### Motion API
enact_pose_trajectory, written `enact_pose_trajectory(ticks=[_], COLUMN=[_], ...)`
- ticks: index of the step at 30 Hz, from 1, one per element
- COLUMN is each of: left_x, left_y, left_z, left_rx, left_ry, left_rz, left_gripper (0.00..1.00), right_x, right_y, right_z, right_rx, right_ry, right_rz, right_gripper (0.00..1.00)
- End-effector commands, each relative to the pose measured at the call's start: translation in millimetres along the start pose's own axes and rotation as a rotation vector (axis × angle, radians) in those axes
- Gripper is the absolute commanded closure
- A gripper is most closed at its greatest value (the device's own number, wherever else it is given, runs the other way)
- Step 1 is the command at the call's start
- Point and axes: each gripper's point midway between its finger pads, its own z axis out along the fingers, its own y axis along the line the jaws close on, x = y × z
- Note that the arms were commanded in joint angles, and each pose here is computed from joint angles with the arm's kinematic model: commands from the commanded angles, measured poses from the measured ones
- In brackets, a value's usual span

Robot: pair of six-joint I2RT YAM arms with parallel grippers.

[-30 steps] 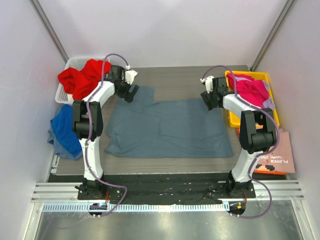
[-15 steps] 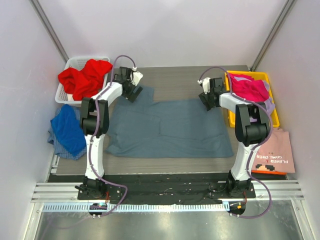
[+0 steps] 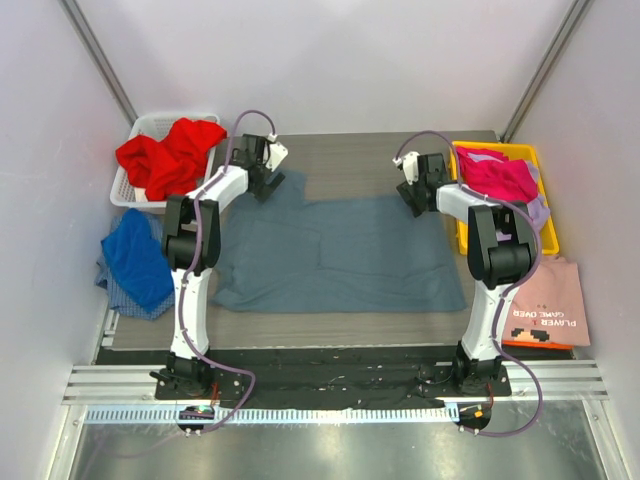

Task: Fold and stack the t-shirts
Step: Grap the side of the flattened tshirt furthest away from the robot with both arms

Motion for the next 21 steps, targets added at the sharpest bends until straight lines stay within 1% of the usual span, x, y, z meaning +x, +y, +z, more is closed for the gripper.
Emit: enact_pose_trajectory(ticks=[1, 8, 15, 21], left_x=[30.6, 27.2, -0.3, -22.6], left_y=[-2.1, 2.2, 12.8, 15.6], left_z=[20.1, 18.8, 2.4, -15.2], left_rx=[-0.036, -0.06, -0.056, -0.041], left_ry=[0.082, 0.075, 0.008, -0.047], left_rz=[0.037, 0.027, -0.019, -0.028], left_gripper=[0.0, 0.0, 0.0, 0.0], right_x=[3.7, 8.8, -4.7, -13.9], right_y=[-19.4, -27.3, -30.0, -27.6], right_z=[7.3, 8.8, 6.1, 4.7], right_rx=[0.054, 0.068, 0.059, 0.024], right_ry=[0.014, 0.027, -0.004, -0.018], right_rz=[-0.006, -0.01, 0.014, 0.027], right_gripper=[0.31, 0.3, 0.3, 0.3])
